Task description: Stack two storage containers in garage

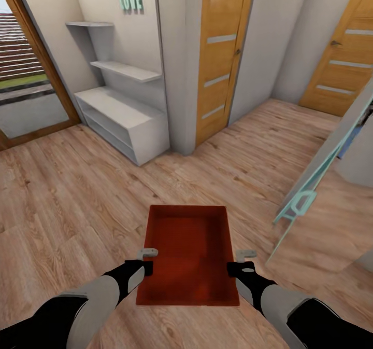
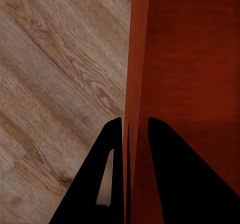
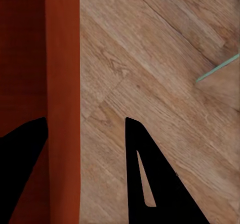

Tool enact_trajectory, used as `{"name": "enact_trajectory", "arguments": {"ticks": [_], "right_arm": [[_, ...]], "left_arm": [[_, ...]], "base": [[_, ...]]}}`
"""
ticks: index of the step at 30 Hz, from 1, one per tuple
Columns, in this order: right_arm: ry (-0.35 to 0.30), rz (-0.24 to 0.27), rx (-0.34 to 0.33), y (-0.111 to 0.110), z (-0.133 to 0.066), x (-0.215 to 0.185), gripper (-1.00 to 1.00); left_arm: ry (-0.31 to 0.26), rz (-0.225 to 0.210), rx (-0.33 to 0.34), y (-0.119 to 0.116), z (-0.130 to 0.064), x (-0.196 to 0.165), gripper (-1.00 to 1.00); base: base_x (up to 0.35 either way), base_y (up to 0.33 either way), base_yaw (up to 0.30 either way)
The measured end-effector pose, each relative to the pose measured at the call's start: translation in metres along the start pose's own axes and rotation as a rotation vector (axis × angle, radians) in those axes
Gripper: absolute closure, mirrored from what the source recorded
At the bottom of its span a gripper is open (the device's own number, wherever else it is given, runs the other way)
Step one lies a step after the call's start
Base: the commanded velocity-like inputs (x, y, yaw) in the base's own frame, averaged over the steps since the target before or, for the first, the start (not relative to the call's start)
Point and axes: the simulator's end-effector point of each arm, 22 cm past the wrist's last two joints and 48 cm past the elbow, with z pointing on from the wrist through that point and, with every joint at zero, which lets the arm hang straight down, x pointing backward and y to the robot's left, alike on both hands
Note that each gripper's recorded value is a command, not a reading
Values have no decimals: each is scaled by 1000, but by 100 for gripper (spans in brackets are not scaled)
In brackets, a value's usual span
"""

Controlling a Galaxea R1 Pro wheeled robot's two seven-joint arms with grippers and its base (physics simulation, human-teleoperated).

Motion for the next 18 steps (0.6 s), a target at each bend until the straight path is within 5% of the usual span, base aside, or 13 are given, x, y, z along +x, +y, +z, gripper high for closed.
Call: {"name": "enact_trajectory", "arguments": {"ticks": [8,18], "right_arm": [[0,1,1,0,0,0,100],[-2,0,44,-9,0,0,100]], "left_arm": [[1,0,0,0,0,0,100],[0,2,0,0,0,0,100]], "base": [[322,0,-17],[322,0,-205]]}}
